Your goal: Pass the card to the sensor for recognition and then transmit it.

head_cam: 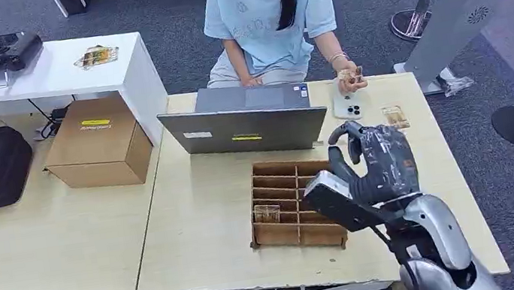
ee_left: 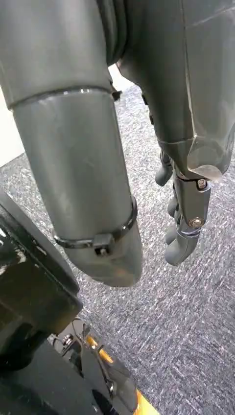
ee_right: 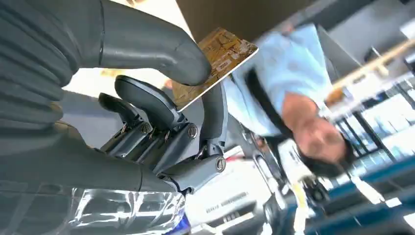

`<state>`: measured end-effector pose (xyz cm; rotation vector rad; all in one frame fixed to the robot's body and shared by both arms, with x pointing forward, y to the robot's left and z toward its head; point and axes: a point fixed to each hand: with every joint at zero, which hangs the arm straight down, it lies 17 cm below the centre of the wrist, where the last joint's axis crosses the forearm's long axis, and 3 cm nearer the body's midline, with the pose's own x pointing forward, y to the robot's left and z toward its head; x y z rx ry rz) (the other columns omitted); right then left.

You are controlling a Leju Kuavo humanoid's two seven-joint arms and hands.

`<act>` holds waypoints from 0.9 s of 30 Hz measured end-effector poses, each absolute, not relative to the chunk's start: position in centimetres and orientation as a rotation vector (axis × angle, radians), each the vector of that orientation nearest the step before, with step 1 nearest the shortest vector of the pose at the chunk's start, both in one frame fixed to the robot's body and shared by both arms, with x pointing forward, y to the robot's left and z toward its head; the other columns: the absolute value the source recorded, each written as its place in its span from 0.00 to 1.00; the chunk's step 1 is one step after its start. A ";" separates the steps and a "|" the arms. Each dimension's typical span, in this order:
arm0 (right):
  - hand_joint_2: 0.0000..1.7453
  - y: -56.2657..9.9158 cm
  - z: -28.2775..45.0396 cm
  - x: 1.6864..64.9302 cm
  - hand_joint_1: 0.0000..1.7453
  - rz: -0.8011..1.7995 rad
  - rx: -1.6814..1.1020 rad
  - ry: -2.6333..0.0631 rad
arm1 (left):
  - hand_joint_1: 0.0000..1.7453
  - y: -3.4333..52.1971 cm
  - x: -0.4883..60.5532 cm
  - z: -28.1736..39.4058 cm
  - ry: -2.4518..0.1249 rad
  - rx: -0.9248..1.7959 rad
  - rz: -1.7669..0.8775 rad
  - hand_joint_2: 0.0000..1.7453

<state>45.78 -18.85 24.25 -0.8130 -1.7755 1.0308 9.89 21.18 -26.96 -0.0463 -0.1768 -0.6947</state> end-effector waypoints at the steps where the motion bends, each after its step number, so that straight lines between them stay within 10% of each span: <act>1: 1.00 -19.2 25.5 46.6 1.00 1.035 -0.876 -1.780 | 0.00 21.1 10.0 -26.9 -0.178 -0.046 -0.701 0.00; 14: 1.00 -17.9 34.1 58.8 1.00 1.180 -1.211 -1.607 | 0.00 20.1 11.6 -26.4 -0.208 -0.058 -0.783 0.00; 27: 1.00 -14.1 31.6 64.5 1.00 1.328 -0.864 -1.358 | 0.00 19.6 14.5 -25.7 -0.266 -0.066 -0.802 0.00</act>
